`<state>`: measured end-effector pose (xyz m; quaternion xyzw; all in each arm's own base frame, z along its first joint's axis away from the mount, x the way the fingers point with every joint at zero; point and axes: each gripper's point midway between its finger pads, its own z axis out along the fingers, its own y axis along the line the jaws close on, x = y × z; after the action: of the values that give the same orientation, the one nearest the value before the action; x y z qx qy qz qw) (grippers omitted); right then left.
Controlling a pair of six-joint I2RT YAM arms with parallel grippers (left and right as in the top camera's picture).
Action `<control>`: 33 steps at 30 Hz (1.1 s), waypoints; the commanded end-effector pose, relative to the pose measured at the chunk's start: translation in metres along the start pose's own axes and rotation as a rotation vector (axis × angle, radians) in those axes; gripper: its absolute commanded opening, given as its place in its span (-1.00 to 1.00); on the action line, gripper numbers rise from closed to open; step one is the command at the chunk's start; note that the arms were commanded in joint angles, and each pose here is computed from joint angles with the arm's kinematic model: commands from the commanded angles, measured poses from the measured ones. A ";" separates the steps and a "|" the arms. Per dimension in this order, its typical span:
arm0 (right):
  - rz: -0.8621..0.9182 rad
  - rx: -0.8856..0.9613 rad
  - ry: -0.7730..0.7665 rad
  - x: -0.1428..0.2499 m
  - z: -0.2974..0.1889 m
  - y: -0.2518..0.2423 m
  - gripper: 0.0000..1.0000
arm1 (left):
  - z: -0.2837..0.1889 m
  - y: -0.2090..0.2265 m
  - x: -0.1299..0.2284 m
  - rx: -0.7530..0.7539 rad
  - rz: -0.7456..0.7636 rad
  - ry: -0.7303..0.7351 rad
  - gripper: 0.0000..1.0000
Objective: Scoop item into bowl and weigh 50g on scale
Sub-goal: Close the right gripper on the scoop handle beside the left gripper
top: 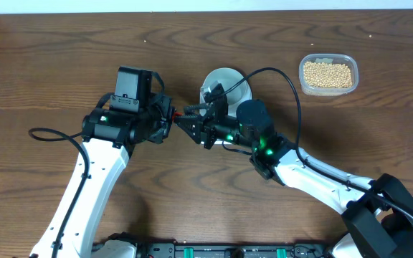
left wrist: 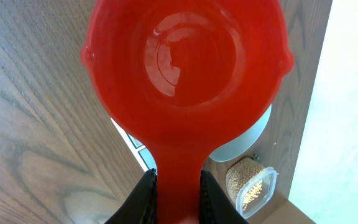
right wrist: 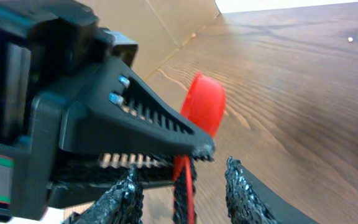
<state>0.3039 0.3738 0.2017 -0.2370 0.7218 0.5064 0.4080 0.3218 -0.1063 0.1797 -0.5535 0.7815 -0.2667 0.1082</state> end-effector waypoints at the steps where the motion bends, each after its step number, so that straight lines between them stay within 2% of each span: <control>1: 0.027 -0.031 0.003 -0.003 0.004 0.007 -0.17 | -0.006 -0.009 0.003 0.025 0.004 0.008 -0.86; 13: 0.055 -0.028 0.025 0.003 0.004 0.006 -0.21 | -0.006 -0.011 0.002 0.032 0.006 0.007 -0.85; 33: 0.082 -0.037 0.008 0.003 0.009 0.002 -0.39 | -0.006 -0.011 0.002 0.032 0.006 0.007 -0.86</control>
<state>0.3039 0.3786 0.1903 -0.2144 0.7304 0.5271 0.3778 0.3227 -0.1065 0.1802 -0.5530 0.7812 -0.2682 0.1095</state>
